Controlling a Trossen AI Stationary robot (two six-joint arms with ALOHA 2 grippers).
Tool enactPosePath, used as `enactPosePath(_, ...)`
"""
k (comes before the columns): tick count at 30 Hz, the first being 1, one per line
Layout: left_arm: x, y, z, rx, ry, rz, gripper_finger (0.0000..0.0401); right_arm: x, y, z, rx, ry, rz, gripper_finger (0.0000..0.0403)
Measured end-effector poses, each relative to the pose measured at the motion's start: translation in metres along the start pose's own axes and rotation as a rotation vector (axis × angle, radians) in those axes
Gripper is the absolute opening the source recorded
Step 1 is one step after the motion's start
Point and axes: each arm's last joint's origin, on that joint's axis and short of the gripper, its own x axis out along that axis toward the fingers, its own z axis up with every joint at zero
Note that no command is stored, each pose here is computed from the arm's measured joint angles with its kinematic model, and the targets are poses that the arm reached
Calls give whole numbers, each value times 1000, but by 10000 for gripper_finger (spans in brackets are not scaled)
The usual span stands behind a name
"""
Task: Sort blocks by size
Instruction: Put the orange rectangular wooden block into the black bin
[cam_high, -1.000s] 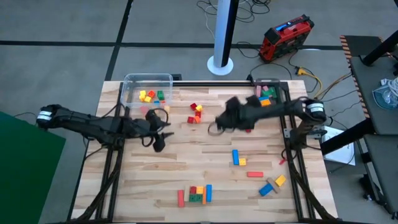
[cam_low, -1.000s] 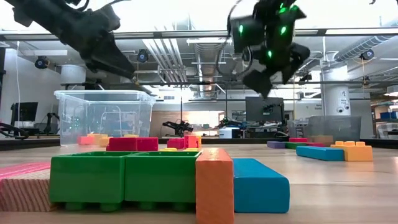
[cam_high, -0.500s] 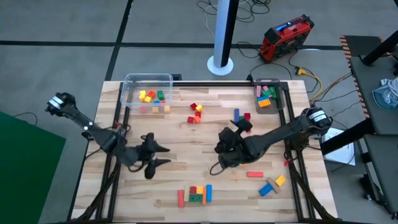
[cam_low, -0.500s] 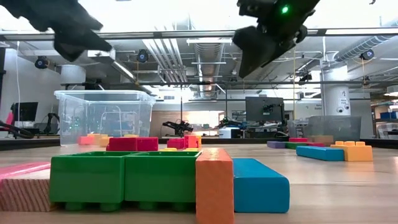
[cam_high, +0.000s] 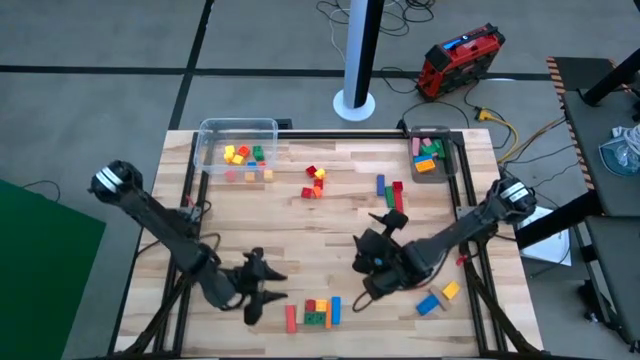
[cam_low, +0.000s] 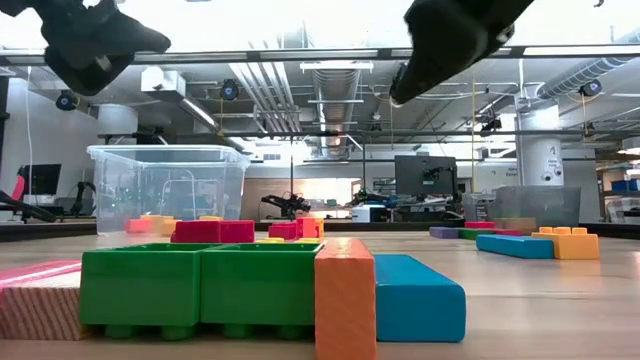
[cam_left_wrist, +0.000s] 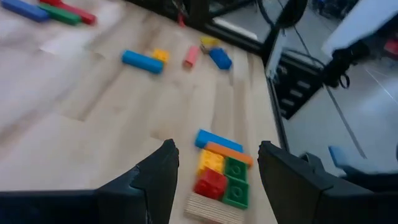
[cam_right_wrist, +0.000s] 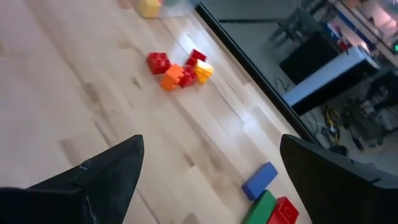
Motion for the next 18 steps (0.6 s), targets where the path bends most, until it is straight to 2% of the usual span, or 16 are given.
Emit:
enactPosePath(5, 18, -27, -7, 36, 100, 23, 197, -17, 8, -7, -34, -27, 44, 317)
enactPosePath(11, 30, -53, -21, 77, 257, 147, 192, -31, 13, -14, -79, -52, 80, 225)
enactPosePath(15, 40, -70, -33, 107, 332, 138, 157, -36, 15, -17, -100, -72, 81, 148)
enactPosePath(18, 48, -74, -46, 133, 364, 144, 103, -37, 16, -21, -125, -85, 73, 92)
